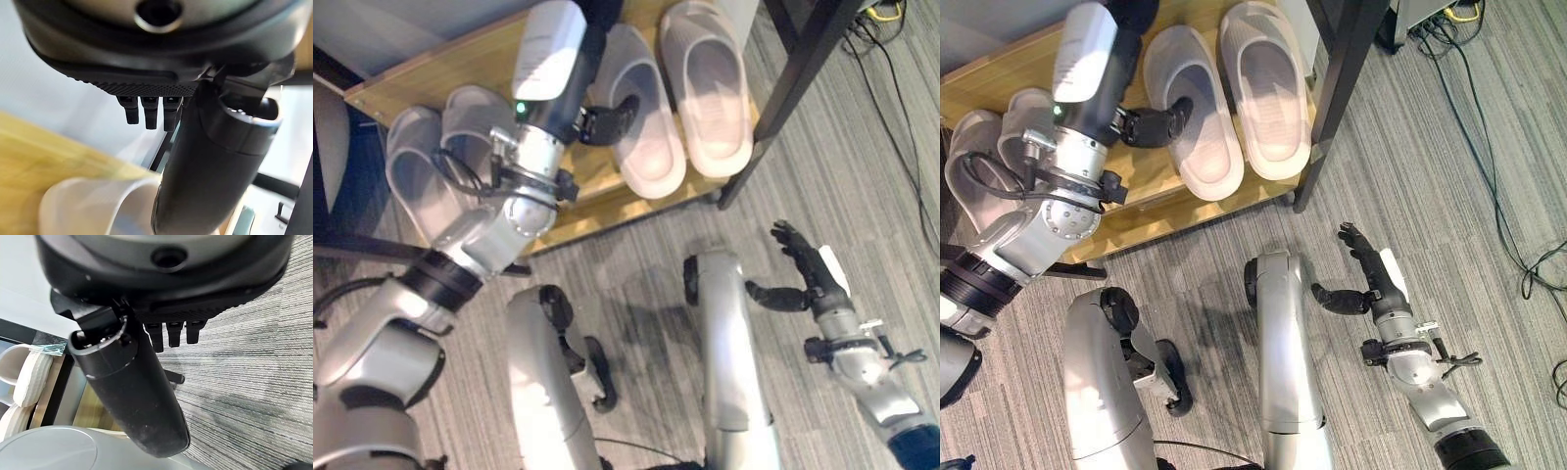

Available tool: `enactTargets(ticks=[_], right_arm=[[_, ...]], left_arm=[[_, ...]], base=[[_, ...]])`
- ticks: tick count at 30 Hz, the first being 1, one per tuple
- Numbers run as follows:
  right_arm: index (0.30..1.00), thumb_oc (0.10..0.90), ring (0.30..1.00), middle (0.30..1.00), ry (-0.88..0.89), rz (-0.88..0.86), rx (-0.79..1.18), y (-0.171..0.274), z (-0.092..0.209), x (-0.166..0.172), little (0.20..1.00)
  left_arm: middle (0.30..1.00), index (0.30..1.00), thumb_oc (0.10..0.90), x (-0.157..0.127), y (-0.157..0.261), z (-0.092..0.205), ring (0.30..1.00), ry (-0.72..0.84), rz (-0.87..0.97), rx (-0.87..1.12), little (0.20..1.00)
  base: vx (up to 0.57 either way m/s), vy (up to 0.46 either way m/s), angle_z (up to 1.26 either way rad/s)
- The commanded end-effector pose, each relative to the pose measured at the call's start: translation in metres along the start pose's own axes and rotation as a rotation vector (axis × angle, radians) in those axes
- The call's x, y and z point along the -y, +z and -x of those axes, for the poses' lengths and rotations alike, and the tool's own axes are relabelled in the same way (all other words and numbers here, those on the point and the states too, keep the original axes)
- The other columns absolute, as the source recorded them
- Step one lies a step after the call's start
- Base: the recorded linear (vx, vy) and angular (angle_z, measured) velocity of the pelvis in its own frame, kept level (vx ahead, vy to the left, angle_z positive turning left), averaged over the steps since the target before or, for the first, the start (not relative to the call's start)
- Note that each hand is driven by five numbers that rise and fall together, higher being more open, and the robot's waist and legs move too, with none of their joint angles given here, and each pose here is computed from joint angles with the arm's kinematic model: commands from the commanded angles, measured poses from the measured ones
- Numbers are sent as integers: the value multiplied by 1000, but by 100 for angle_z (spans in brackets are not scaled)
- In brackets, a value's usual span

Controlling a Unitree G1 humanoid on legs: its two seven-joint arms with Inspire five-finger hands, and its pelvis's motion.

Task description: Arrange the slippers neatly on the shoe rack.

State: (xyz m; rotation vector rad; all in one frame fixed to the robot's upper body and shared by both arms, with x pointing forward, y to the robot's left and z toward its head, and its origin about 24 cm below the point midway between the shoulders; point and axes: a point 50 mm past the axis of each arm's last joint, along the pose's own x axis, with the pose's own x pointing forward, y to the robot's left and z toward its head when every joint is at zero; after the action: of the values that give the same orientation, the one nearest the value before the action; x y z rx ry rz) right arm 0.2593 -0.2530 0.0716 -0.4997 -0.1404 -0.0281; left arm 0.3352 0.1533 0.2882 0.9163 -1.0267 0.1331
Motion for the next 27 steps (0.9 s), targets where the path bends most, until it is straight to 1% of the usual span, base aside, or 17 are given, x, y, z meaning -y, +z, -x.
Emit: enactTargets(ticks=[1, 3, 5, 6, 11, 13, 19, 20, 23, 26, 27], right_arm=[[900, 800, 900, 900, -76, -12, 259, 50, -9, 12, 900], [900, 800, 900, 900, -81, -5, 250, 49, -8, 11, 900], [900, 800, 900, 900, -89, -2, 233, 47, -9, 10, 900], [900, 800, 900, 900, -88, -1, 233, 47, -9, 10, 900], [900, 800, 900, 900, -90, -3, 218, 46, -10, 9, 900], [900, 800, 900, 900, -90, -2, 216, 45, -10, 9, 900], [900, 800, 900, 900, -88, -3, 218, 47, -12, 7, 900], [900, 800, 900, 900, -89, -3, 220, 47, -13, 7, 900], [900, 800, 900, 900, -90, -4, 216, 47, -12, 7, 900], [900, 800, 900, 900, -89, 1, 216, 47, -13, 5, 900], [900, 800, 900, 900, -90, 1, 218, 47, -13, 5, 900]], left_arm=[[900, 900, 800, -53, 23, -23, 900, 263, 194, 111, 900], [900, 900, 800, -53, 21, -13, 900, 264, 303, 77, 900], [900, 900, 800, -43, 19, -2, 900, 236, 445, 21, 900], [900, 900, 800, -43, 18, -2, 900, 236, 445, 20, 900], [900, 900, 800, -28, 11, 14, 900, 201, 589, -77, 900], [900, 900, 800, -25, 9, 16, 900, 193, 598, -91, 900], [900, 900, 800, -4, 2, 26, 900, 137, 635, -179, 900], [900, 900, 800, 2, 0, 27, 900, 130, 647, -203, 900], [900, 900, 800, 7, 1, 27, 900, 121, 668, -212, 900], [900, 900, 800, 21, 1, 29, 900, 86, 680, -242, 900], [900, 900, 800, 20, 1, 28, 900, 87, 680, -240, 900]], base=[[0, 0, 0], [0, 0, 0], [-6, -44, 3], [-9, -43, 3], [-5, -29, 6], [-10, -32, 10], [-4, -20, 4], [0, 0, 0], [0, 0, 0], [0, 0, 0], [0, 0, 0]])
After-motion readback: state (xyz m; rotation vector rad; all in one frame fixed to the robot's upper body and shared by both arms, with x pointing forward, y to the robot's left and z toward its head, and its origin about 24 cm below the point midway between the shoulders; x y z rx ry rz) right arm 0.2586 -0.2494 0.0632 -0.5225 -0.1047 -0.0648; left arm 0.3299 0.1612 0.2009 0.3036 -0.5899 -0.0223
